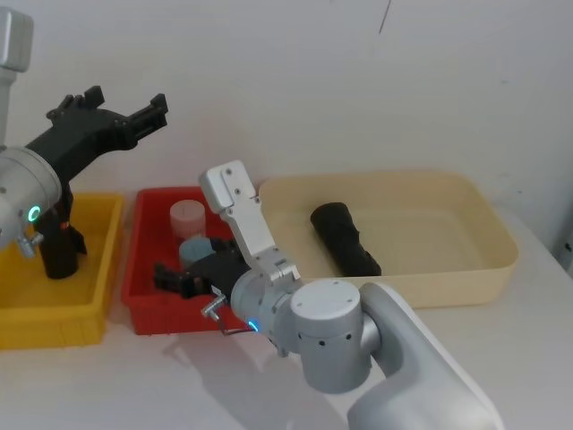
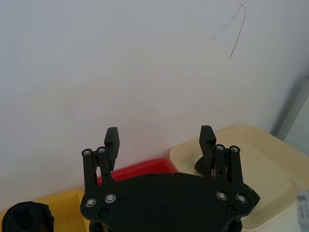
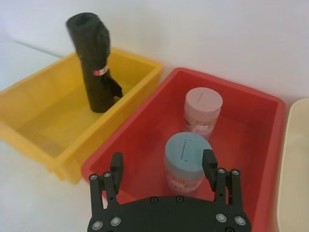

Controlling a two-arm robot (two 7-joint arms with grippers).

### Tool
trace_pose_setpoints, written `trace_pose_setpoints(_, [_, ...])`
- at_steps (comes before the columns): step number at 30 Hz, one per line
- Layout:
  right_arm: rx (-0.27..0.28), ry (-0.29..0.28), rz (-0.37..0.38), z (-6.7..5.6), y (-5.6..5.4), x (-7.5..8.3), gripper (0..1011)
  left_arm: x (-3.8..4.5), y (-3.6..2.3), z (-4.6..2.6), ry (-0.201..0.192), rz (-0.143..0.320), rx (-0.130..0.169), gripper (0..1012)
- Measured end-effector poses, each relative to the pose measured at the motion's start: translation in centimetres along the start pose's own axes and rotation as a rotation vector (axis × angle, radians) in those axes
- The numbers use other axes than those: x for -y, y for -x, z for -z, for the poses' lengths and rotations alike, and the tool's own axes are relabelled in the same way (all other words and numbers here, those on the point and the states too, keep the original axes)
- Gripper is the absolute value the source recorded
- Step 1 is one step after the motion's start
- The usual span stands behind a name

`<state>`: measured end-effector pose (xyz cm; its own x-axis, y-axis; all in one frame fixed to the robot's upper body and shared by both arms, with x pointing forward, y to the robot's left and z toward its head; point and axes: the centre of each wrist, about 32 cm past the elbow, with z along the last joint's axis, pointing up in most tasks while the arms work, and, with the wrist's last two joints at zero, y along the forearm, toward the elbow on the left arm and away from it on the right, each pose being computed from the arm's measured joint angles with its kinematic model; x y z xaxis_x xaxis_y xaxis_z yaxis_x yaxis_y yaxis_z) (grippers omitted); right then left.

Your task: Pick up the garbage bag with the one hand and transfer it to the other hand.

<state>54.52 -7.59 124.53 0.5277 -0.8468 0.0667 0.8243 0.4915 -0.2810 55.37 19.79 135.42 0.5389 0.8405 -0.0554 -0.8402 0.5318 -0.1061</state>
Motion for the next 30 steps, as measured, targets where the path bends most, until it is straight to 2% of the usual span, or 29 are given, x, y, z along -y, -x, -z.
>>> trace_pose_setpoints(12, [-0.071, 0.021, 0.048, -0.7, -0.6, -1.7, 999, 0.00, 0.00, 0.00, 0.000, 0.000, 0.000, 1001])
trace_pose_setpoints(30, [-0.095, 0.052, 0.081, -0.3, -1.2, -3.4, 1000, 0.00, 0.00, 0.00, 0.000, 0.000, 0.000, 1001])
